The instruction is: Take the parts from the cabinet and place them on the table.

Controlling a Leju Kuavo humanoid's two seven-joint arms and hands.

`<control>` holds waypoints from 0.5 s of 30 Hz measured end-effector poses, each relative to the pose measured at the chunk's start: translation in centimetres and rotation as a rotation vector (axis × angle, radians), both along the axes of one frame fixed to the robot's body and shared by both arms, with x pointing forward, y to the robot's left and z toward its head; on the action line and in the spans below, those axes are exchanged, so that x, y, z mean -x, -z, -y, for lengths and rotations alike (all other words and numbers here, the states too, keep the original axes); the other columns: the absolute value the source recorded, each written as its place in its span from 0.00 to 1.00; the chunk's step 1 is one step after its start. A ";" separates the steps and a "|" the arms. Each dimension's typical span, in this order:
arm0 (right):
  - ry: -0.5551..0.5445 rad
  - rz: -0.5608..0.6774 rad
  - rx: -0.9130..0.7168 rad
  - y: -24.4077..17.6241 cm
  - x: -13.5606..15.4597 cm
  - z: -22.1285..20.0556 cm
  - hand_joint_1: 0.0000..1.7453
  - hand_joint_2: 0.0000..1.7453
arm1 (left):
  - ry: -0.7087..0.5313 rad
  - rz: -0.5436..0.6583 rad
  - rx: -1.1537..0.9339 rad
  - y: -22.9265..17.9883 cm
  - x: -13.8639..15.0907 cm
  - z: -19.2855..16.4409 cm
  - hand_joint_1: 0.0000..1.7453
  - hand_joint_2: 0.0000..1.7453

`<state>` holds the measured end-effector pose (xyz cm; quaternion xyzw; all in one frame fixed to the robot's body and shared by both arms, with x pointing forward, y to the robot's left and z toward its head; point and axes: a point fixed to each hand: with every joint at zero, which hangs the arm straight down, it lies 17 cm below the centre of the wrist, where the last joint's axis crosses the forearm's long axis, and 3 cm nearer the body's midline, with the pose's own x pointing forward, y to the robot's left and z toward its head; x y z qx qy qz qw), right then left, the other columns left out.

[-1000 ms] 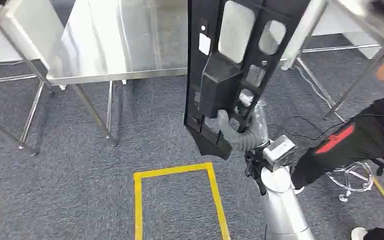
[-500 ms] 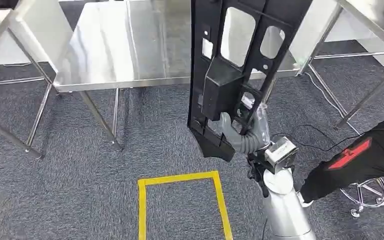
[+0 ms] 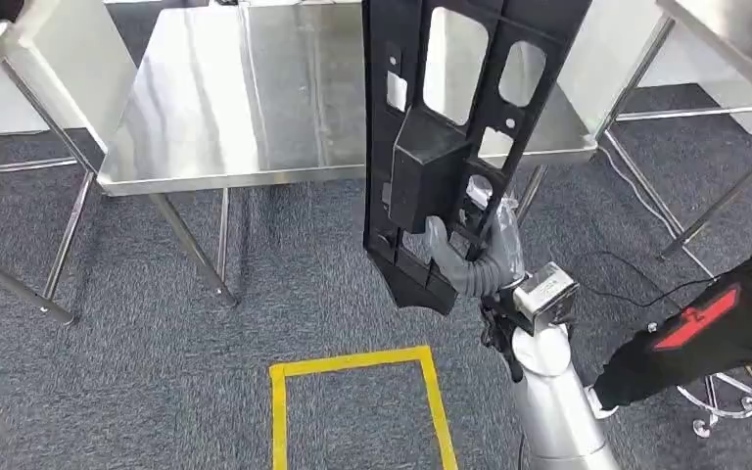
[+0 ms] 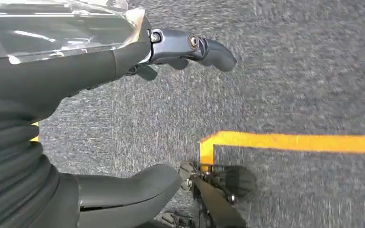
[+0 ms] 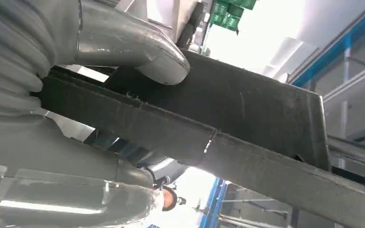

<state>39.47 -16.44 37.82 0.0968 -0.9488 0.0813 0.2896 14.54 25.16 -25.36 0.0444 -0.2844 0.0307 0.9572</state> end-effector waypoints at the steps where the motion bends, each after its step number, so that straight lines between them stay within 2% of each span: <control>1: 0.000 0.000 0.000 0.0 0.0 0.0 1.00 1.00 | 0.000 0.000 0.000 0.0 0.0 0.0 0.00 1.00; 15: 0.000 -0.017 0.013 0.6 -0.4 0.0 1.00 1.00 | 0.007 0.013 0.004 -0.2 -0.2 0.5 0.00 1.00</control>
